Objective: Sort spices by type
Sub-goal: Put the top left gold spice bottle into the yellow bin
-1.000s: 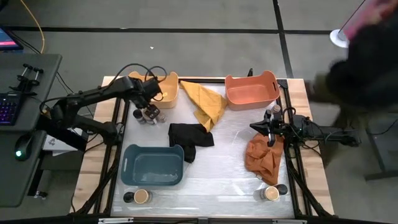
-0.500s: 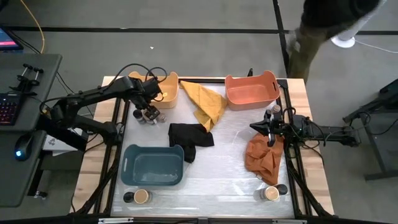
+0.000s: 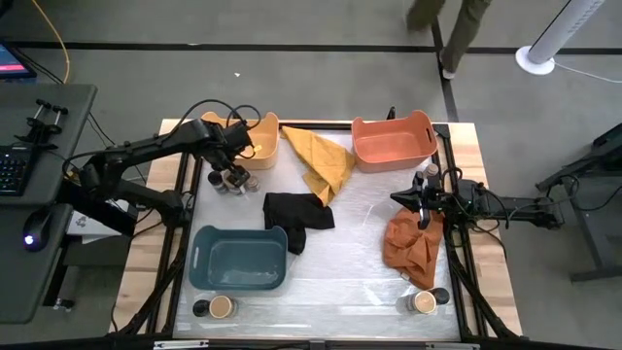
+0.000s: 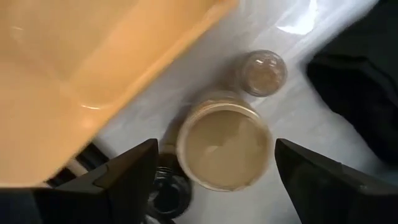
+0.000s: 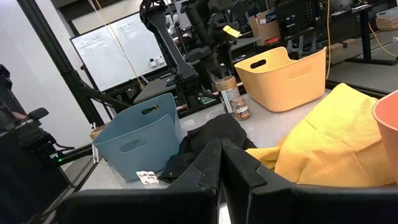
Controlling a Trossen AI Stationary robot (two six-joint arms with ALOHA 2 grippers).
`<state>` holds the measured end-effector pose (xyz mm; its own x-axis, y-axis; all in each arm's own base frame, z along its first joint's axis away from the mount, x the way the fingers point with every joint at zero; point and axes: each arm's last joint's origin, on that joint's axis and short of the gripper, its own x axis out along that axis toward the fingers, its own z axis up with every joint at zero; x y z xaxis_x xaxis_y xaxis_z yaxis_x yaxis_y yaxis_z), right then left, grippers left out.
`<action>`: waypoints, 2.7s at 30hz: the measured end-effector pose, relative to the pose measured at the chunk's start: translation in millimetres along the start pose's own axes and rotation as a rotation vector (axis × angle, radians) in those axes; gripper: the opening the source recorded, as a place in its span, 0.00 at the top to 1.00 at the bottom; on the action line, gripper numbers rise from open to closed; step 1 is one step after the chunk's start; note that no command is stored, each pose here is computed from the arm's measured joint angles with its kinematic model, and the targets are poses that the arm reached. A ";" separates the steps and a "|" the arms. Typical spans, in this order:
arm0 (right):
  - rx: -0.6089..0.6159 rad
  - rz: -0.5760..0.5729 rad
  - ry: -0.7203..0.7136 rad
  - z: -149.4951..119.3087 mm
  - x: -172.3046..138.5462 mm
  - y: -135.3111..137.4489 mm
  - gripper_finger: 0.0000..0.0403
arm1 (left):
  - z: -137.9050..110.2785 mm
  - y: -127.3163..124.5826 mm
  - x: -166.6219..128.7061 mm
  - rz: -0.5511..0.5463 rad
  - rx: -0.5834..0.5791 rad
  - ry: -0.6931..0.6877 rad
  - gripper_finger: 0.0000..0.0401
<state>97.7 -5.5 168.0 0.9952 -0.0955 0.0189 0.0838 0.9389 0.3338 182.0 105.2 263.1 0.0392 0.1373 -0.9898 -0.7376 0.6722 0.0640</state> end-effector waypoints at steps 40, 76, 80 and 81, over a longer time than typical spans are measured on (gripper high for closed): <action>0.000 0.000 0.000 0.1 0.0 0.0 0.99 | 13.7 -9.4 37.7 0.079 -0.004 0.241 0.41; 0.000 0.000 0.000 0.0 0.0 0.0 0.99 | 46.4 84.5 -57.5 0.308 -0.292 -0.015 0.41; 0.000 0.000 0.000 0.0 0.0 0.0 0.99 | 56.8 100.6 -39.8 0.273 -0.349 0.066 0.41; 0.000 0.000 0.000 0.0 0.0 0.0 0.99 | 60.6 103.2 -35.6 0.266 -0.357 0.068 0.41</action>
<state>97.7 -5.5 168.0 0.9952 -0.0956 0.0190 0.0838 0.9389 0.3338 145.4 213.8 312.7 -0.2189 0.2157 -0.9516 -0.9030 0.3248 0.2814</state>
